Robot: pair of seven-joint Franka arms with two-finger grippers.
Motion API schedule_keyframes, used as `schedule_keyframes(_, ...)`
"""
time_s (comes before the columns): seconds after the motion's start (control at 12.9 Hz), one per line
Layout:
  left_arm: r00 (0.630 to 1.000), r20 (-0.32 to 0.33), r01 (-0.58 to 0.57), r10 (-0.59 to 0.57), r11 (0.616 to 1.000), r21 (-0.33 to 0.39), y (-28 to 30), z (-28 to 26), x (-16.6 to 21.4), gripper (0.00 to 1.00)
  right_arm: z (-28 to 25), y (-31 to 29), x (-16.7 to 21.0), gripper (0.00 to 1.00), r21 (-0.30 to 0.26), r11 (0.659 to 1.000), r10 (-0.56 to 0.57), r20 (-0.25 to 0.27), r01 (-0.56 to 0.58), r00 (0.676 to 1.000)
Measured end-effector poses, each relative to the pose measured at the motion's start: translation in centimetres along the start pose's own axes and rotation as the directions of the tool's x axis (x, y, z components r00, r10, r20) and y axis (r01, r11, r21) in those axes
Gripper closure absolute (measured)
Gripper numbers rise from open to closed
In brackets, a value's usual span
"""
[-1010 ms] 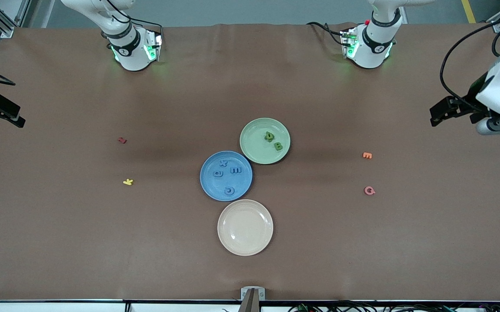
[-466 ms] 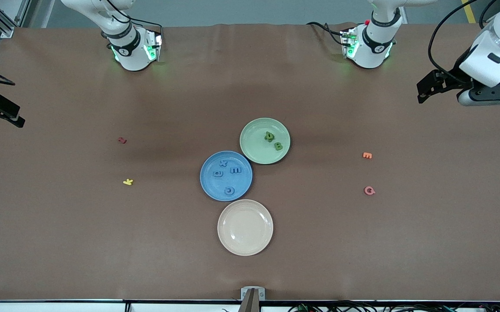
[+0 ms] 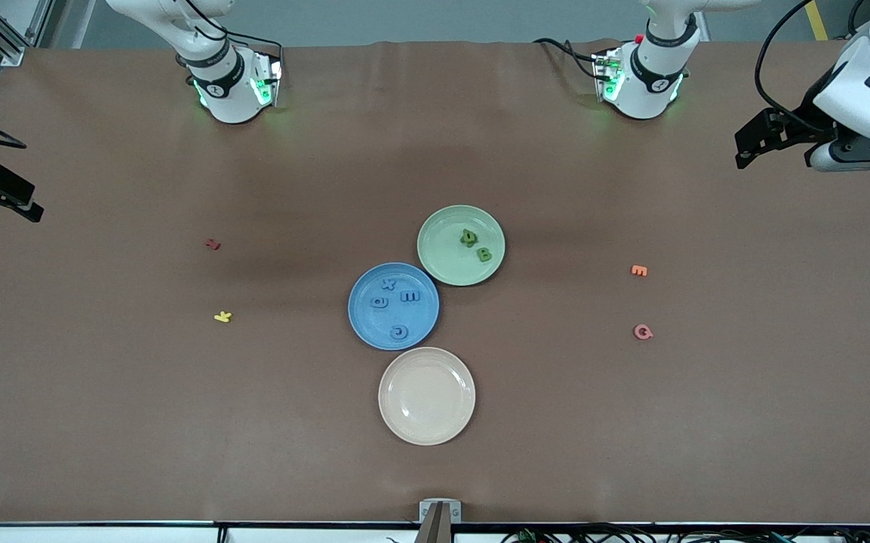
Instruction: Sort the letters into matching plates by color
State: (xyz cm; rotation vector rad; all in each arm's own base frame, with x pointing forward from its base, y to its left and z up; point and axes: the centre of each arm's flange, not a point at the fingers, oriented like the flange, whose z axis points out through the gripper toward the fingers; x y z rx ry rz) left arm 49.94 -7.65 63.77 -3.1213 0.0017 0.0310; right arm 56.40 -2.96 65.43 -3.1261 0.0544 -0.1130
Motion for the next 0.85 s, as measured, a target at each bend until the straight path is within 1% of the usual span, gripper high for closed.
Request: schedule_keyframes(0.85,1.000,-0.003,-0.001,0.001,1.000,-0.004,0.08,-0.12,0.97,0.00,0.00,-0.01,0.00,0.00,0.000,1.000,0.000,0.000,0.000,1.000)
